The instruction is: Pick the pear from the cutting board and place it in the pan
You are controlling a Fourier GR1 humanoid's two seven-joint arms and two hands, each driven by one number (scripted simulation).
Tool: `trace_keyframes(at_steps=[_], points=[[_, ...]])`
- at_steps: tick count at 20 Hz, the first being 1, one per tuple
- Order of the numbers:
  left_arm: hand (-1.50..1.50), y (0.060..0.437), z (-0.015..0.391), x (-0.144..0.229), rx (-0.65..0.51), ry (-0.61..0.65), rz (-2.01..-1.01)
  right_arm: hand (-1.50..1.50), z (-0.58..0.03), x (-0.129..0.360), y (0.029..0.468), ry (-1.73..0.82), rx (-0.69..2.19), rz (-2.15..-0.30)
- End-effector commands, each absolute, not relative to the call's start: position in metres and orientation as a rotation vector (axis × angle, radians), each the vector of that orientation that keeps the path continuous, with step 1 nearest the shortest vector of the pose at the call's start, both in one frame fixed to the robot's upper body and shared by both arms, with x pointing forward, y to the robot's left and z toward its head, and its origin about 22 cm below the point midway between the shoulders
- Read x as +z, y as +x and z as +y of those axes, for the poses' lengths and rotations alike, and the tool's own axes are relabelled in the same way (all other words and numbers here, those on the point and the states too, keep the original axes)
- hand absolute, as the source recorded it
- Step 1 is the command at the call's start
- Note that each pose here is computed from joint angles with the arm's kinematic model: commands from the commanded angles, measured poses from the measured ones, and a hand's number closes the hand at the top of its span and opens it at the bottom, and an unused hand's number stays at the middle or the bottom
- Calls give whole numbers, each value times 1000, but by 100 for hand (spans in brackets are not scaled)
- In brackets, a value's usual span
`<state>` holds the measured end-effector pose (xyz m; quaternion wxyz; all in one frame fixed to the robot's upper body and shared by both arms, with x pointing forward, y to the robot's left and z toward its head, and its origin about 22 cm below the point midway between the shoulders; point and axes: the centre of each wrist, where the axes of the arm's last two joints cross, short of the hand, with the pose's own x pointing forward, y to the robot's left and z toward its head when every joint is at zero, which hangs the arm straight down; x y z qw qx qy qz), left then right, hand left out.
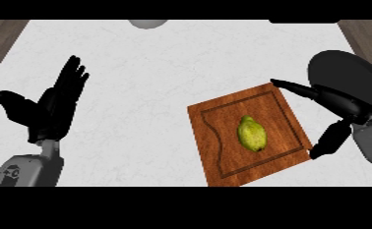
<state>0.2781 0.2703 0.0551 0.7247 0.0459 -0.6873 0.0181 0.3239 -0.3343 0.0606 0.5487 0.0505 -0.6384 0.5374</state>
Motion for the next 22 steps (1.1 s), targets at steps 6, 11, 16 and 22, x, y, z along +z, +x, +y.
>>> trace_keyframes(at_steps=[6,11,16,22], points=[[0,268,282,46,56,105,-1533,-150,-296,45,327,105,1300,-1425],[0,275,268,64,45,90,-1504,-150,-280,35,337,151,1278,-1439],[0,282,282,71,53,97,-1522,-150,-279,19,347,146,1340,-1397],[0,292,273,56,45,93,-1524,-150,-260,-18,323,169,1310,-1425]])
